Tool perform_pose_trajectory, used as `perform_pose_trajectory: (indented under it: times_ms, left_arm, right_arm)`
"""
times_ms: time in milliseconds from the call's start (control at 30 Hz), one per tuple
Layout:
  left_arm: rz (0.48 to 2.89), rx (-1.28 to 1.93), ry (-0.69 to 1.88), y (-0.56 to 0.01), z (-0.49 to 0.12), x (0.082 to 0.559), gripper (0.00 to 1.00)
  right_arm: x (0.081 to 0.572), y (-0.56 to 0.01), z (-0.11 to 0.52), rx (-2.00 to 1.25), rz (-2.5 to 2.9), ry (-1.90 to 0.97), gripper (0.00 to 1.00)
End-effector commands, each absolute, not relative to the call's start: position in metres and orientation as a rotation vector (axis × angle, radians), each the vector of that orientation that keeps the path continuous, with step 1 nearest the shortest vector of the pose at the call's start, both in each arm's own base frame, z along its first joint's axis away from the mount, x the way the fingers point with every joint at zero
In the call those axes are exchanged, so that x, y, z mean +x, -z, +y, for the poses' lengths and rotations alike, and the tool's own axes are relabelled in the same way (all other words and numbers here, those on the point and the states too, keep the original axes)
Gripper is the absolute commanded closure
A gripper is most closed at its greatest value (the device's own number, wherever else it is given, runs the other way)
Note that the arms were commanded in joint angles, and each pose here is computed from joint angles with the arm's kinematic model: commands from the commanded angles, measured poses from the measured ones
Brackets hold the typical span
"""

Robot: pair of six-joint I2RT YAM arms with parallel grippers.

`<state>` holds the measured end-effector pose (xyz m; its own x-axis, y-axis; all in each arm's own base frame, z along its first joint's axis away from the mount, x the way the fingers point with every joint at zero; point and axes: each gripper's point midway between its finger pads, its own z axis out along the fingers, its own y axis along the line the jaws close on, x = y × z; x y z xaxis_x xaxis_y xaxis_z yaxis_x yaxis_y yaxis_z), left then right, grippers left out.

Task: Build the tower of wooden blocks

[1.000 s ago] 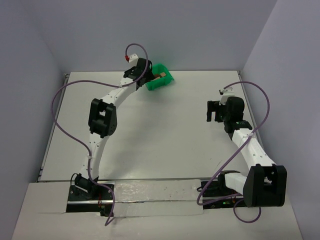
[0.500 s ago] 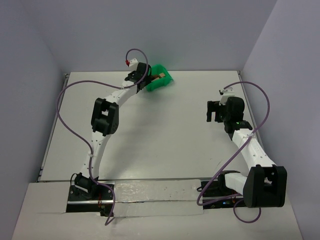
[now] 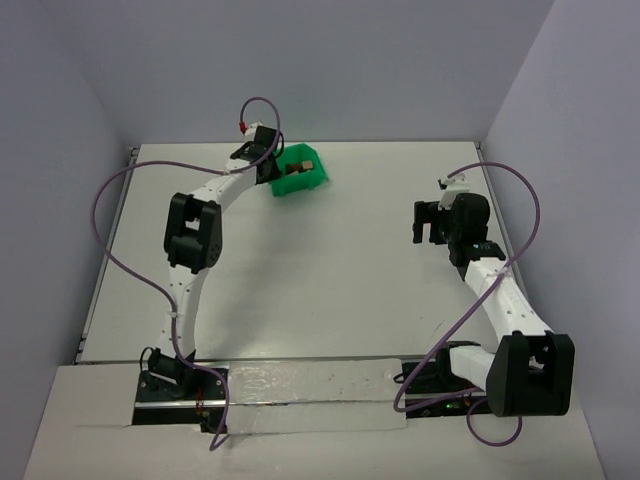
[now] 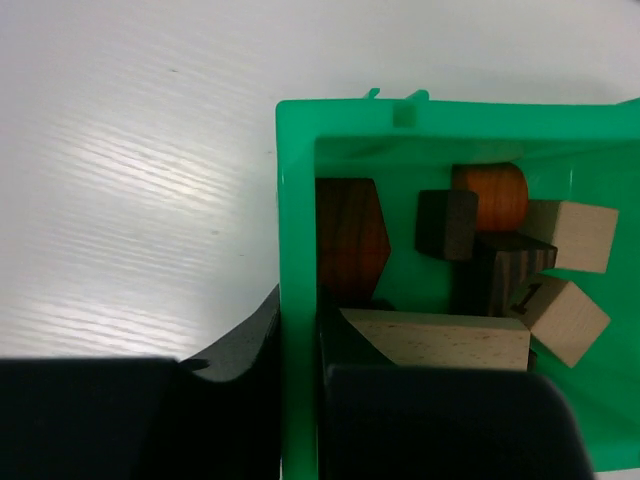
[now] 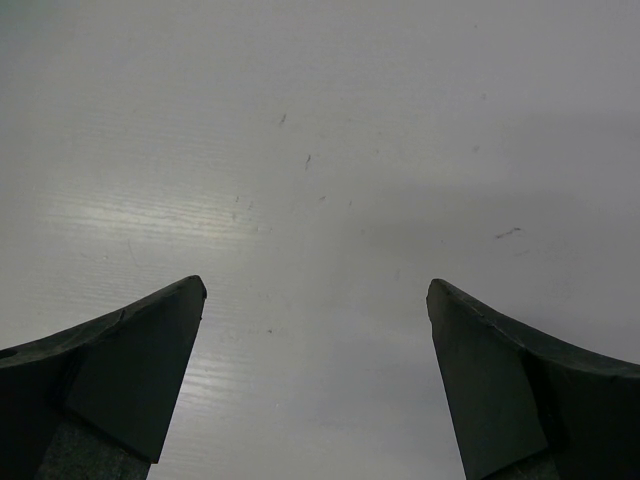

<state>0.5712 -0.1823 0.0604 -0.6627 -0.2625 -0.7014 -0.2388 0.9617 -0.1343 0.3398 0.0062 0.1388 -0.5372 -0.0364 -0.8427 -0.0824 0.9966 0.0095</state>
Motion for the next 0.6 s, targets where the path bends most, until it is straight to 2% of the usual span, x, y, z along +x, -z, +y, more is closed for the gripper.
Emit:
perform_pose_trajectory:
  times_ms: [0, 333, 567]
  left_arm:
    - [2.362, -0.031, 0.06, -0.108, -0.155, 0.527, 1.0]
    - [2.126, 0.515, 0.004, -0.181, -0.128, 0.444, 1.0]
    - [2.014, 0.734, -0.092, -0.193, -0.114, 0.399, 1.0]
  right_arm:
    - [0.349, -0.177, 0.007, -0.081, 2.041, -0.07, 0.0]
    - [0.348, -0.183, 0.013, -0.096, 2.026, -0.101, 0.0]
    - [0.346, -0.186, 0.014, -0.103, 2.02, -0.111, 0.0]
